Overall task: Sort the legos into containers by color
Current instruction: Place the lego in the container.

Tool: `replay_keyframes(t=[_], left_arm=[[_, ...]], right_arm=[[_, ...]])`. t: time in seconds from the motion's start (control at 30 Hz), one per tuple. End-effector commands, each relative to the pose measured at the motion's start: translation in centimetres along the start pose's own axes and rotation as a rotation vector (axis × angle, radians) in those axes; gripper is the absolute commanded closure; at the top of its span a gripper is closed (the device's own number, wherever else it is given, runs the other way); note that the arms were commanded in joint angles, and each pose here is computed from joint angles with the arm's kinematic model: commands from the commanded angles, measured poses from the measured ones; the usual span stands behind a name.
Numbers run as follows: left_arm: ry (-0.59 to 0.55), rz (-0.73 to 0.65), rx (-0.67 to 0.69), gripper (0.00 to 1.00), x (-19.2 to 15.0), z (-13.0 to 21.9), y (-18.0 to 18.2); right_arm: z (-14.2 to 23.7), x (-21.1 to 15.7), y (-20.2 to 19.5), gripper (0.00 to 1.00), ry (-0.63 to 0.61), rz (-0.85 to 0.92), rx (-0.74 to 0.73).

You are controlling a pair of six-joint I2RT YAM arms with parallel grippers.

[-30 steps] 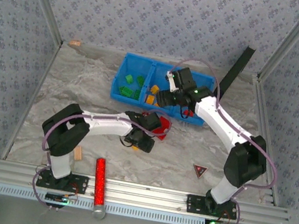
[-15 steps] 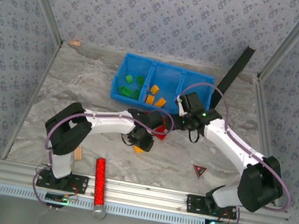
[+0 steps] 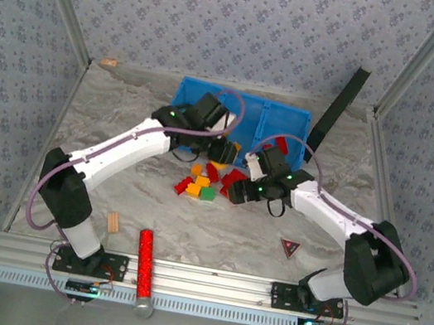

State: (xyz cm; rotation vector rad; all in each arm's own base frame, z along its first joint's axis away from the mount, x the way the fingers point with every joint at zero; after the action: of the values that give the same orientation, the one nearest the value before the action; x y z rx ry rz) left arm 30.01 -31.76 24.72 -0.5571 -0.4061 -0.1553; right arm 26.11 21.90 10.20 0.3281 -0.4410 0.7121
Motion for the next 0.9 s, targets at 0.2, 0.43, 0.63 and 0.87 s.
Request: replay_keyframes(t=[0.2,0.43,0.63,0.87], left_arm=[[-0.144,-0.047,0.09,0.64,11.6,-2.9,-0.9],[-0.094,0.042,0.143,0.65,14.3,-10.3,2.9],[-0.044,0.097,0.17,0.66,13.7,-13.5,5.8],[0.006,0.114,0.186,0.66,12.4,-15.6,7.0]], right_arm=[[-3.4,0.7,1.2,0.14,0.07,0.111,-0.011],[-5.1,0.3,1.2,0.16,0.135,0.13,-0.05],[-5.9,-0.2,1.0,0.18,0.18,0.145,-0.079],[-6.5,-0.9,0.9,0.24,0.221,0.146,-0.08]])
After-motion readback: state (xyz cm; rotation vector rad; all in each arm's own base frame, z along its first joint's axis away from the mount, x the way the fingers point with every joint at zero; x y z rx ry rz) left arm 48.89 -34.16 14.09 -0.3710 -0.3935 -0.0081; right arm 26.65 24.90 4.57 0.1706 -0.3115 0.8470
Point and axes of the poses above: each hand's point on the last joint's axis, 136 mm out from that joint toward the fingers, its own z axis back along the fingers, its own y axis along the line the jaws close on, x = y × z, the point moved 2 cm from there along z, back along the fingers, and after that the axes turned 12 degrees about z, right-handed, at the moved point
